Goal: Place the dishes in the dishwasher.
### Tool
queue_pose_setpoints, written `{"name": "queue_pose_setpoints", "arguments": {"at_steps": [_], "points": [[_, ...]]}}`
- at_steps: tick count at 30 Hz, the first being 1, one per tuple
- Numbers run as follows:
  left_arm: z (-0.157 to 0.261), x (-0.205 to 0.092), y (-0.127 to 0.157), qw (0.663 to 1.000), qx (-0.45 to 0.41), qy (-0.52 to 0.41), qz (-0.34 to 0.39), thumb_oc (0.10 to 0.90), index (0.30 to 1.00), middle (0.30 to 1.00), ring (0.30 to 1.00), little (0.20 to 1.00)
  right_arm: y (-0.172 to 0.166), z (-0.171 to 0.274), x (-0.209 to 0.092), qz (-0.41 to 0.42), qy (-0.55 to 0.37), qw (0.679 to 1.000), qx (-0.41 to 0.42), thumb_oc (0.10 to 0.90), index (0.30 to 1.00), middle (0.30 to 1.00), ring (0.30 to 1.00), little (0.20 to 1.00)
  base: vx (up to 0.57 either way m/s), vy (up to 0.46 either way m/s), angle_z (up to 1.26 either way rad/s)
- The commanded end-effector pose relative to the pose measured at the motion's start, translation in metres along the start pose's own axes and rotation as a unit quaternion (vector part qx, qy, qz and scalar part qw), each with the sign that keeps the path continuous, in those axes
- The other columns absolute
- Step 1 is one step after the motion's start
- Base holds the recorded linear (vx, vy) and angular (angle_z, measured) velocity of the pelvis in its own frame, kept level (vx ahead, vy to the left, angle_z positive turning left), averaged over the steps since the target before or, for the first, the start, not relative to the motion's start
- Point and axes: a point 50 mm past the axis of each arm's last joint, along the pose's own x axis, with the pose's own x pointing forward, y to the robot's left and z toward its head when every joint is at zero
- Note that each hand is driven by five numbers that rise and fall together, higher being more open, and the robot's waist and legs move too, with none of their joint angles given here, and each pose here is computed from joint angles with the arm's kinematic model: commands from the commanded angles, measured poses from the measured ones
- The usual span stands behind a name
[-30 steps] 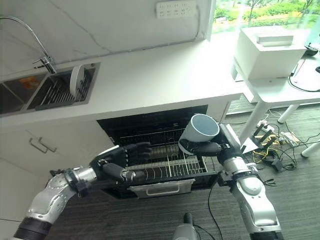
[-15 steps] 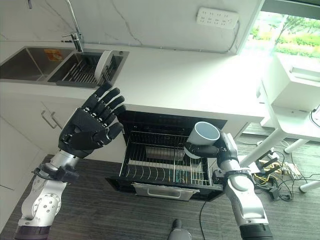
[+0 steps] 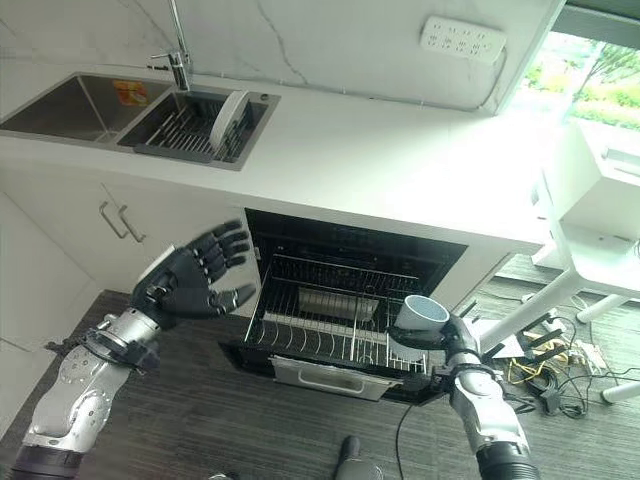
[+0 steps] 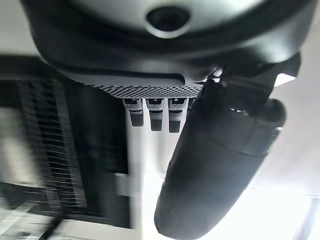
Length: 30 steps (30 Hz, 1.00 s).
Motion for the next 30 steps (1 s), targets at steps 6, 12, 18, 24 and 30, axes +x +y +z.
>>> {"name": "queue_pose_setpoints", "arguments": {"at_steps": [6,12,18,24,30], "points": [[0.055,0.042,-0.016,0.992,0.038,-0.116,-0.029,0.800,0.900,0.900,0.900,0.900,-0.013,0.121,0.018,-0.028,-0.188,0.982,0.013,0.400,0.300,0.300,0.300,0.300,-0.10,-0.004,-0.03],[0.059,0.050,-0.024,0.991,0.022,-0.125,-0.042,0.800,0.900,0.900,0.900,0.900,-0.023,0.134,0.023,-0.044,-0.192,0.980,-0.005,0.400,0.300,0.300,0.300,0.300,-0.05,-0.014,-0.04],[0.072,0.055,-0.022,0.988,0.017,-0.146,-0.048,0.800,0.900,0.900,0.900,0.900,-0.041,0.165,0.025,-0.063,-0.210,0.975,-0.018,0.400,0.300,0.300,0.300,0.300,-0.05,-0.011,0.01],[0.091,0.057,-0.022,0.983,0.003,-0.175,-0.059,0.800,0.900,0.900,0.900,0.900,-0.053,0.189,0.024,-0.072,-0.216,0.974,-0.017,0.400,0.300,0.300,0.300,0.300,-0.02,-0.008,-0.02],[0.108,0.056,-0.021,0.978,-0.001,-0.196,-0.070,0.800,0.900,0.900,0.900,0.900,-0.062,0.194,0.026,-0.076,-0.204,0.976,-0.014,0.400,0.300,0.300,0.300,0.300,0.00,-0.005,0.00]]}}
